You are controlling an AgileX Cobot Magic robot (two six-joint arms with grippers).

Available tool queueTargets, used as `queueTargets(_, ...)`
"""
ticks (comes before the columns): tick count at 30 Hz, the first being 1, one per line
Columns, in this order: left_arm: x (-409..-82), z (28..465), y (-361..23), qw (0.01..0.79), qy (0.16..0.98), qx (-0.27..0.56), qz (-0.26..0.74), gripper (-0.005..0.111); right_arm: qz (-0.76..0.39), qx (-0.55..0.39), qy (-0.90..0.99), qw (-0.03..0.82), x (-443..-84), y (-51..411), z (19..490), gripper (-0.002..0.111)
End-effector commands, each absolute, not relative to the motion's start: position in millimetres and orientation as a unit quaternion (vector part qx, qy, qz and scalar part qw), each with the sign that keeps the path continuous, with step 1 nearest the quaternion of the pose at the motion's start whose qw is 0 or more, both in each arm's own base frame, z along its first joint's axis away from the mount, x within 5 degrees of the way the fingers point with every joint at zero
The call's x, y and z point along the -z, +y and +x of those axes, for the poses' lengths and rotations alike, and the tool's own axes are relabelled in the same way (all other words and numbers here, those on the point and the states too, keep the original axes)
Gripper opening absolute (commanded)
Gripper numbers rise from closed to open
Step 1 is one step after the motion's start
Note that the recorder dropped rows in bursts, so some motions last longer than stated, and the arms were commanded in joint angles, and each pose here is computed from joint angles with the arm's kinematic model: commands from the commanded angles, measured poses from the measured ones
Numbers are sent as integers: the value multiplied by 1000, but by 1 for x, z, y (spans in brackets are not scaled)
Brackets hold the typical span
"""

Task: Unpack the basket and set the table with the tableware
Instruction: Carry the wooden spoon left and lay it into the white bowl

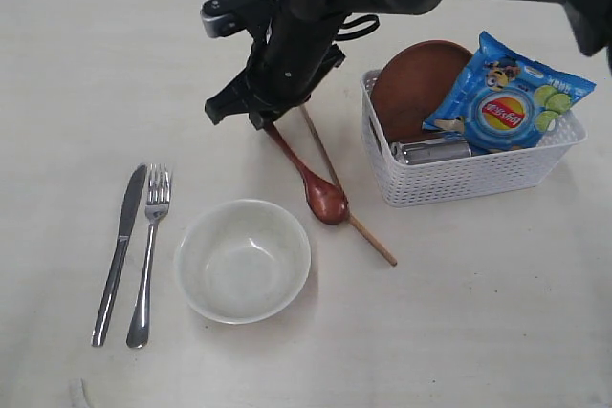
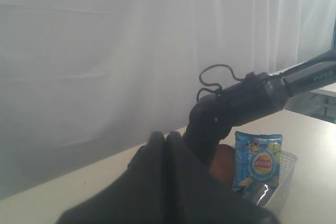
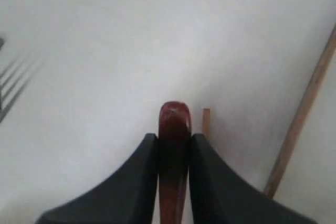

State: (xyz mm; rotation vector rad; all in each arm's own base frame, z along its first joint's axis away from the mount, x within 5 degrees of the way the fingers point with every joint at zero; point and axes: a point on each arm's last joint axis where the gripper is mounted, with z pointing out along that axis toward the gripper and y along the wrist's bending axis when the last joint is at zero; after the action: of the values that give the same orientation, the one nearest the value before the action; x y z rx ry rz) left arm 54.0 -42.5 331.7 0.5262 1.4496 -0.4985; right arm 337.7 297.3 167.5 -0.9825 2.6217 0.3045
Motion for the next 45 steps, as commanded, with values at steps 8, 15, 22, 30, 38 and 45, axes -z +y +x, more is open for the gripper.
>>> queueTargets(8, -330, 54, -42, 688, 650, 225, 231, 0, -335, -154, 900, 234, -252, 289, 320, 0)
queueTargets(15, -330, 54, -42, 688, 650, 224, 232, 0, -372, -172, 885, 221, -282, 296, 267, 0)
queueTargets(22, -330, 54, -42, 685, 653, 224, 233, 0, -384, -209, 856, 276, -262, 314, 225, 0)
queueTargets(30, -326, 54, -42, 674, 664, 218, 240, 0, -391, -220, 838, 309, -223, 331, 216, 0)
queueTargets(38, -326, 54, -42, 674, 664, 218, 240, 0, -415, -199, 838, 294, -203, 334, 219, 0)
queueTargets(45, -326, 54, -42, 674, 664, 218, 240, 0, -420, -194, 840, 284, -200, 333, 218, 26)
